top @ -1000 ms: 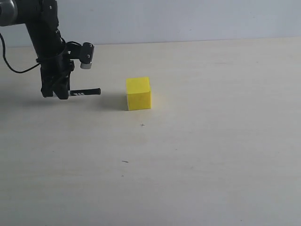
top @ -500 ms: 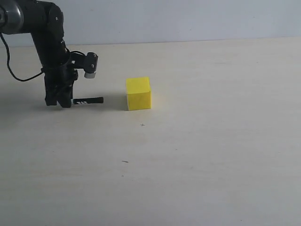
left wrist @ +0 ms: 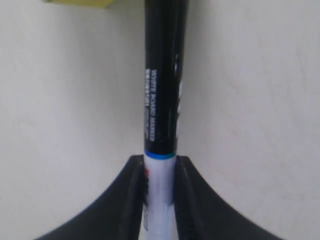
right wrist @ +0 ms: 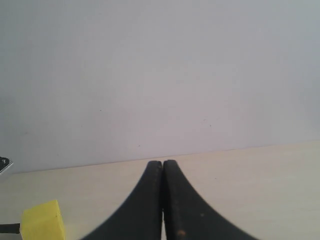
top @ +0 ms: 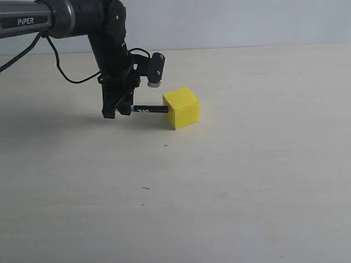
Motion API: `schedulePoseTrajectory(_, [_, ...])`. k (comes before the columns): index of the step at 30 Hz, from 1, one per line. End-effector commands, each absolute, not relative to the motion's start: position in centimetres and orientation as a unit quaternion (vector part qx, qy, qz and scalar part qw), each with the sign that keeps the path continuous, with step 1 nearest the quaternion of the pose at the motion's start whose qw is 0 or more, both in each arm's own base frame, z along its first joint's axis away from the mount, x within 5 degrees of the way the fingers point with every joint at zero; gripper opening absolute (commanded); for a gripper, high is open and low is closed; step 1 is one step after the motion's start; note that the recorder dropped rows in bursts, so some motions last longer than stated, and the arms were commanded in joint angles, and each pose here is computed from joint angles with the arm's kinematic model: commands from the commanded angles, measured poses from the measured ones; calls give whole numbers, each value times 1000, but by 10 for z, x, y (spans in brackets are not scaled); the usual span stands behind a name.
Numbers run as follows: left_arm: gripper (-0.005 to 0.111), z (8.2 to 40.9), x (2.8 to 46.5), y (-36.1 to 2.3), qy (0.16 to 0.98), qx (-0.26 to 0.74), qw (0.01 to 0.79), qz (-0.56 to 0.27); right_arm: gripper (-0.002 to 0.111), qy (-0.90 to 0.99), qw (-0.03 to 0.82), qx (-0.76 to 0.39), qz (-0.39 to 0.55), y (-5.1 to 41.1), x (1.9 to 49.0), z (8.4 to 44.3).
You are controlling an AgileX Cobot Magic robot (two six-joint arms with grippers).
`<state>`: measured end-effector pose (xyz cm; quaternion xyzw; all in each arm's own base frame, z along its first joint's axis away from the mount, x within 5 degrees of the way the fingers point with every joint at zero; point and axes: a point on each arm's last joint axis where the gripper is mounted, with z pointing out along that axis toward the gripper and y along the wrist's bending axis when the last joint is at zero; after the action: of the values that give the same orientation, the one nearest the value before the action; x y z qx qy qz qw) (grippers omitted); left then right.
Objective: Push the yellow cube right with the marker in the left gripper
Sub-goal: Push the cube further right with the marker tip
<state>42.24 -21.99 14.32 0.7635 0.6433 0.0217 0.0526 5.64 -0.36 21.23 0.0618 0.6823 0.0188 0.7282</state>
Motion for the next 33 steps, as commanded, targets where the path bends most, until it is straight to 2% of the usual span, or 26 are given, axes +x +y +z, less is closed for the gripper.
schedulePoseTrajectory(1, [0,153,428,-202,674,738,29,12,0,679,731,60,14,-4,56,212])
schedulePoseTrajectory(3, [0,153,431,-185,699,715,14,6,0,680,731,58,13,-4,56,212])
schedulePoseTrajectory(6, [0,152,433,-182,727,687,14,2,0,680,731,58,13,-4,56,212])
schedulePoseTrajectory(17, [0,152,412,-226,708,706,16,5,0,679,731,59,14,-4,56,212])
schedulePoseTrajectory(24, [0,154,419,-245,704,702,101,23,0,679,731,59,14,-4,56,212])
schedulePoseTrajectory(29, [0,153,417,-239,708,702,72,31,0,680,731,58,13,-4,56,212])
schedulePoseTrajectory(33, [0,153,417,-233,743,666,51,44,0,680,731,58,13,-4,56,212])
